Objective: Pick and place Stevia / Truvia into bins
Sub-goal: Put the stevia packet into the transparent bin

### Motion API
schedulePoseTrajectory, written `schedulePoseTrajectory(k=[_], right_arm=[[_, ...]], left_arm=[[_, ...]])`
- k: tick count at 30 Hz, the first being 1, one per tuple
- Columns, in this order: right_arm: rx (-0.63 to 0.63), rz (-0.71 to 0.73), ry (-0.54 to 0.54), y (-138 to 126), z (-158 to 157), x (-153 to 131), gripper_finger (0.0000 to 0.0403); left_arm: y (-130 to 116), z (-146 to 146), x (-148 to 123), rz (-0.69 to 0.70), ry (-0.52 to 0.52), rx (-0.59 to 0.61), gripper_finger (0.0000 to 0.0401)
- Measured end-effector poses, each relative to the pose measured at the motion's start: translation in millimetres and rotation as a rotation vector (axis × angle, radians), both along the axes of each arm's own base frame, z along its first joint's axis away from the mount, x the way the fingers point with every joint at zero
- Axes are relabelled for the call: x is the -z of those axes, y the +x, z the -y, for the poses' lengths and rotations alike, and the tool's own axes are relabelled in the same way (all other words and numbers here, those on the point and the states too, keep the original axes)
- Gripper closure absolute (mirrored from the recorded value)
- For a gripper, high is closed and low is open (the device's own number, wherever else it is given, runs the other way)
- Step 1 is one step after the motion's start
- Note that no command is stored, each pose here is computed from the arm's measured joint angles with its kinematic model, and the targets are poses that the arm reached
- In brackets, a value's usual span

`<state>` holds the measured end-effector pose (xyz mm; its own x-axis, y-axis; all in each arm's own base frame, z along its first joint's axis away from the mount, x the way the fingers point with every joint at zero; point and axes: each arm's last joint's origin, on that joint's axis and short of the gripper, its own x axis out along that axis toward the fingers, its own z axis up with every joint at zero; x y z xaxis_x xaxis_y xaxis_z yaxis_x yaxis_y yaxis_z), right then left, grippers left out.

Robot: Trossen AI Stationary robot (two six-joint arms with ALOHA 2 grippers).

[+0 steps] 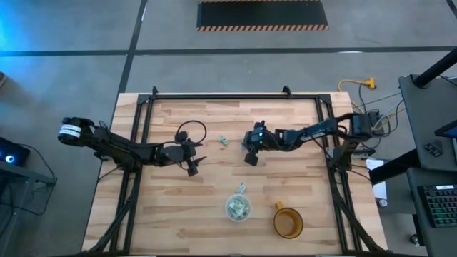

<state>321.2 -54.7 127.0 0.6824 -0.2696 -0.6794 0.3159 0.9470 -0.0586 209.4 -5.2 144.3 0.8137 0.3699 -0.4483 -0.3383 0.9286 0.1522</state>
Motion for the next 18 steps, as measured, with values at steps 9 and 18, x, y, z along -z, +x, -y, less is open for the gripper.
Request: schedulePoseTrajectory(k=[9,18], right_arm=[[0.027,-0.041,0.022,-1,10,13,0.0311],[0.038,-0.068,0.021,-1,13,21,0.0294]], left_arm=[[1,0,-2,0.026,-0.004,0.002,0.0153],[1,0,-2,0.025,-0.004,0.003,0.0153]])
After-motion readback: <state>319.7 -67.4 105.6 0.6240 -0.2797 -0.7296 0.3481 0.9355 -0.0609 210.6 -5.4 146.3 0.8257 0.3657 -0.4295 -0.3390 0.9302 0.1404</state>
